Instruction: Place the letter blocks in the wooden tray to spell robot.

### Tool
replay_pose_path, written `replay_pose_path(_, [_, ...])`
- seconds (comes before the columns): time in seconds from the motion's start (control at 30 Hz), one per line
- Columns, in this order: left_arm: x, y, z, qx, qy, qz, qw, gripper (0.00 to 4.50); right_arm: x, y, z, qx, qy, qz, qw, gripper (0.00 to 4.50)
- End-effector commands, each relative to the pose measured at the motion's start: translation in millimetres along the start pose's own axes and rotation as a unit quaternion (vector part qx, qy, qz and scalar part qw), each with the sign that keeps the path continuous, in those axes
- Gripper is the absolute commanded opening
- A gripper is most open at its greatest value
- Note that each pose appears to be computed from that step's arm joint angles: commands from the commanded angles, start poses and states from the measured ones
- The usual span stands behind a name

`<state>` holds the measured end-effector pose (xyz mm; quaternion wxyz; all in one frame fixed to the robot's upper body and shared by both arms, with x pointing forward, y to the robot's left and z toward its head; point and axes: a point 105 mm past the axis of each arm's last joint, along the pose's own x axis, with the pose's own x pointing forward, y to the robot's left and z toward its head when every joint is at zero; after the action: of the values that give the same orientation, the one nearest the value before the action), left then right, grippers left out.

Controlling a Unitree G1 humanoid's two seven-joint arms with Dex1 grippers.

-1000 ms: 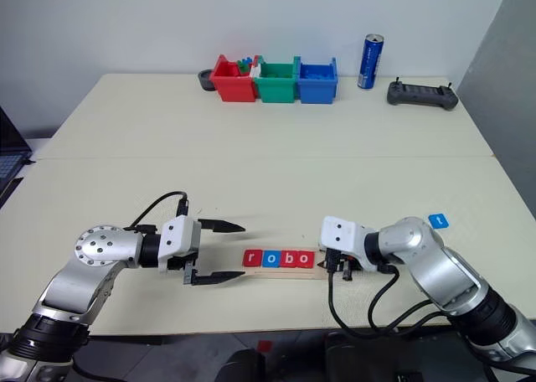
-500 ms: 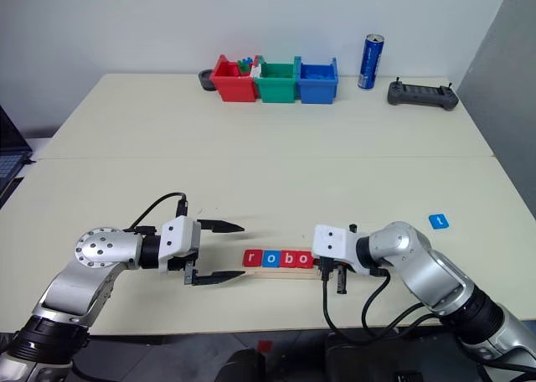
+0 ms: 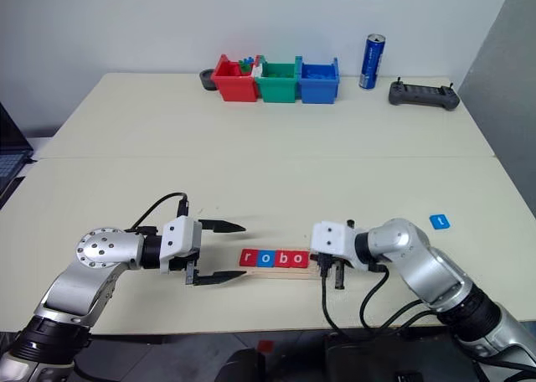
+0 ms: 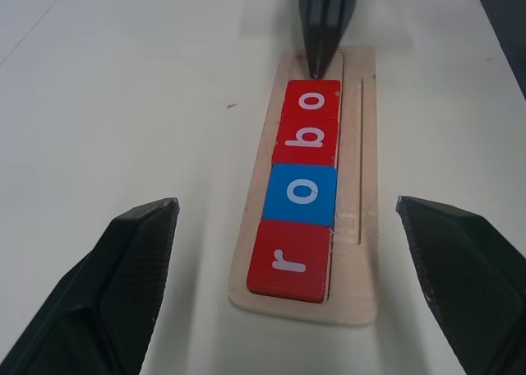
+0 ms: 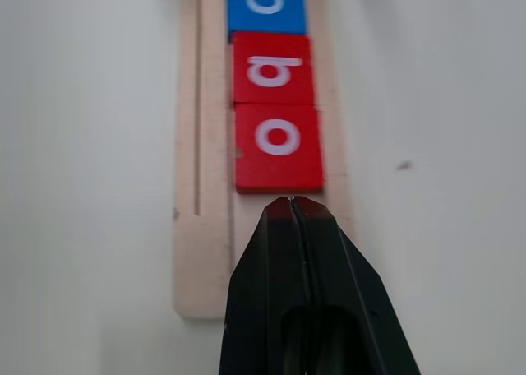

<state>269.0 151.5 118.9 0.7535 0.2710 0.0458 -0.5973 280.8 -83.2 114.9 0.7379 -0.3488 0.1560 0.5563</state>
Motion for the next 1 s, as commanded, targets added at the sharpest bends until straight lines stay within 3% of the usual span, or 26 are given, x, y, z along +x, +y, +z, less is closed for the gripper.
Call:
replay_pose_path(0.03, [0,2,11,0.024,-0.009,0.005,1.000,4.50,-31,-20,15,0.006,-0.032,-0.075,0.997,0.62])
replay_pose_path(0.23, [1,2,13,0.023,-0.015,0.005,1.000,4.50,-70,-35,-25,0.152,-0.051,-0.250,0.955,2.72])
replay_pose_path(0.4, [1,3,13,0.020,-0.019,0.004,1.000,4.50,-98,-34,-61,0.241,-0.073,-0.381,0.890,4.47])
replay_pose_path(0.7, [0,3,15,0.014,-0.028,-0.001,1.000,4.50,-137,-40,-111,0.291,-0.052,-0.518,0.802,4.47])
replay_pose_path(1.0, [-6,1,13,0.012,-0.016,-0.004,1.000,4.50,-144,-56,-153,0.351,-0.018,-0.546,0.761,4.47])
